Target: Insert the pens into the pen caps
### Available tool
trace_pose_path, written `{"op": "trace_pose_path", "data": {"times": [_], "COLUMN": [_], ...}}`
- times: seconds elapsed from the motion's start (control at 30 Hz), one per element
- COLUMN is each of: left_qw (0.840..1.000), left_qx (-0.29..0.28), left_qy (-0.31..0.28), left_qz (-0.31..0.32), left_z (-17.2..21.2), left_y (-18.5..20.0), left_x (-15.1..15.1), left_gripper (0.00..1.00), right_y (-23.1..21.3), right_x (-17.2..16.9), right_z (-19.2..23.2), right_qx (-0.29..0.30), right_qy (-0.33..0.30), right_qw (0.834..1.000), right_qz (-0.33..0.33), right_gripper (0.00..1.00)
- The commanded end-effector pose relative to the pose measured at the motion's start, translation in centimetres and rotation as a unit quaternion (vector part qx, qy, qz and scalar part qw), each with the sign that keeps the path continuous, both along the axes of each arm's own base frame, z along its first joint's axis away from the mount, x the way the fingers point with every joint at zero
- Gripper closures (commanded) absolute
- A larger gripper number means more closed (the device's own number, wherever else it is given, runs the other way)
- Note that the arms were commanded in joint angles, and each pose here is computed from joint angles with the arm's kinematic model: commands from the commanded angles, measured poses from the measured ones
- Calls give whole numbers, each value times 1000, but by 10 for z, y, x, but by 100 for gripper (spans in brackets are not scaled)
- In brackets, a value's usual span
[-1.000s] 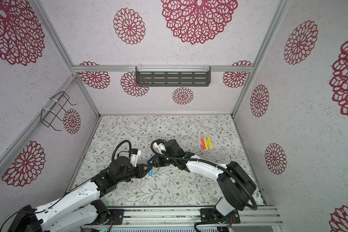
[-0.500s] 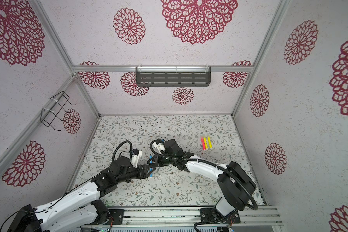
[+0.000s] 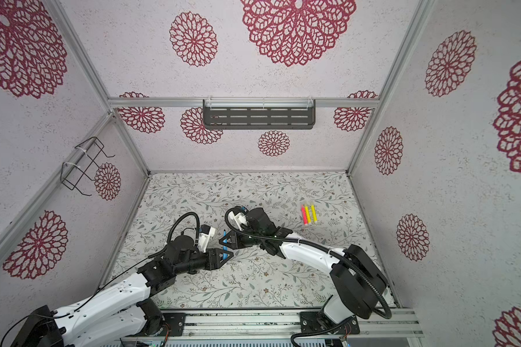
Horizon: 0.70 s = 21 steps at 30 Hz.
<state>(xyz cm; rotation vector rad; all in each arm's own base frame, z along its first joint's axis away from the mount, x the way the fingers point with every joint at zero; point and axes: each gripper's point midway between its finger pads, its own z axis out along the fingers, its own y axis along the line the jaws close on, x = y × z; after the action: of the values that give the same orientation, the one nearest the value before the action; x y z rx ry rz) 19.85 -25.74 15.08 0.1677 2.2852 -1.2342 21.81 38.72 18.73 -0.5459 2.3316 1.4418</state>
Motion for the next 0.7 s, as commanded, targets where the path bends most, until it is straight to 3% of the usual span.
{"op": "trace_pose_path", "data": {"times": [0.0,0.27,0.43,0.57,0.67], "left_qw": [1000,999,999,1000,1000], "left_qx": [-20,-26,-26,-16,-15], "left_qy": [-15,-19,-21,-21,-25], "left_qz": [-9,-11,-9,-2,2], "left_z": [11,14,15,11,12], "left_y": [-4,-6,-5,-2,-1], "left_x": [-1,-1,0,1,2], "left_gripper": [60,80,98,100,100], "right_y": [4,2,1,0,-3], "right_x": [-5,-7,-7,-8,-8], "right_z": [34,37,42,44,44], "right_qx": [39,40,44,43,40], "right_qy": [-34,-36,-42,-45,-48], "right_qw": [999,998,998,998,998], "right_qz": [15,14,13,12,7], "right_gripper": [99,99,99,98,90]}}
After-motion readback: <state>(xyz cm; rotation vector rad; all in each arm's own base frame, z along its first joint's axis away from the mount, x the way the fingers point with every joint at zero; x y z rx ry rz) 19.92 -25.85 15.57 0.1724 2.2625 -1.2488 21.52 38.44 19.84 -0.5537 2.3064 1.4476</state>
